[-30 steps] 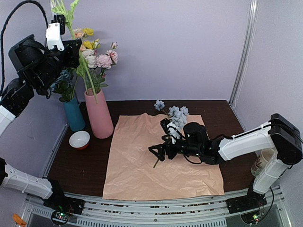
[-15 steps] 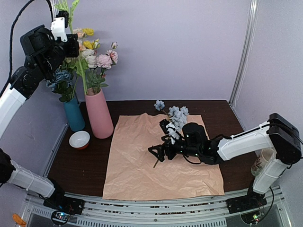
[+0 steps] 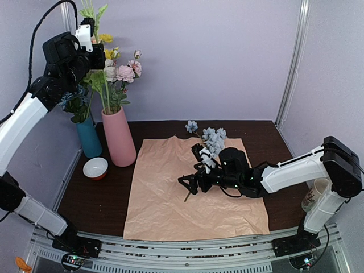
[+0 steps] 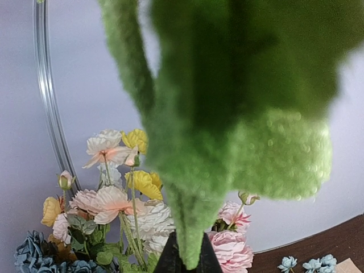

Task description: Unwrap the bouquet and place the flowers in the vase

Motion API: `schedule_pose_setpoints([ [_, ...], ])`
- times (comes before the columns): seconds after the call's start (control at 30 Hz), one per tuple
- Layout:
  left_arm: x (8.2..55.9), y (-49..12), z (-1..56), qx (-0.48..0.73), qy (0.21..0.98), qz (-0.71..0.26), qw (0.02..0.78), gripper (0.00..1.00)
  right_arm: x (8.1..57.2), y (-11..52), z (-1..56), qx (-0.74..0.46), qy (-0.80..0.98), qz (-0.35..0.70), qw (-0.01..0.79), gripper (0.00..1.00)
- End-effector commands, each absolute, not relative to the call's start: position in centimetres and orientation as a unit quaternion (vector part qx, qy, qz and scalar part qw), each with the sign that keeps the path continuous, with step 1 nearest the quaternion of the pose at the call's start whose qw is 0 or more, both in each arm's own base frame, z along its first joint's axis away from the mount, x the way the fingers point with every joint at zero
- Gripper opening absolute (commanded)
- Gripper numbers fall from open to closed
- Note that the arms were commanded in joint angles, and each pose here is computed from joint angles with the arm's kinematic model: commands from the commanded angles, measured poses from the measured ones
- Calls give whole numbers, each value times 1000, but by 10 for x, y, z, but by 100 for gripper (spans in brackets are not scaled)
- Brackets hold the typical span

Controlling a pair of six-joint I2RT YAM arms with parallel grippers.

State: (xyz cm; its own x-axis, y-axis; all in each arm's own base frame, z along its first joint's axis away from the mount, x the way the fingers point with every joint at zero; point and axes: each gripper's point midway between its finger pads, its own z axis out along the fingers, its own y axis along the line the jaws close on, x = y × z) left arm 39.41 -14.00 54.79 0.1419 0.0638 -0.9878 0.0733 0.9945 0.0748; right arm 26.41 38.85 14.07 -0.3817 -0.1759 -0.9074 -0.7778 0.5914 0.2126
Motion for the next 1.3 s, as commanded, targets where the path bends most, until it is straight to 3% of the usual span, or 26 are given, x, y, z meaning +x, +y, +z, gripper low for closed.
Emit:
schedule_pose_setpoints([
  [0.0, 397, -132, 538, 28, 645, -20, 763, 0, 269, 392, 149, -309, 761, 324, 469, 100],
  [0.37, 436, -114, 391, -46, 719, -58, 691, 0, 269, 393, 149, -309, 762, 326, 467, 100],
  [0.67, 450, -107, 343, -84, 760, -44, 642, 0, 269, 392, 152, -308, 761, 326, 469, 100],
  [0.73, 449, -107, 342, -89, 763, -47, 638, 17, 269, 392, 151, -309, 761, 325, 469, 100],
  [0.8, 446, -106, 342, -92, 766, -49, 634, 44, 269, 392, 151, -308, 761, 324, 470, 100],
  [1.07, 427, -104, 362, -88, 787, -61, 607, 96, 269, 390, 154, -305, 760, 325, 473, 100],
  [1.27, 399, -101, 394, -82, 783, -89, 610, 98, 269, 391, 154, -302, 760, 327, 473, 100],
])
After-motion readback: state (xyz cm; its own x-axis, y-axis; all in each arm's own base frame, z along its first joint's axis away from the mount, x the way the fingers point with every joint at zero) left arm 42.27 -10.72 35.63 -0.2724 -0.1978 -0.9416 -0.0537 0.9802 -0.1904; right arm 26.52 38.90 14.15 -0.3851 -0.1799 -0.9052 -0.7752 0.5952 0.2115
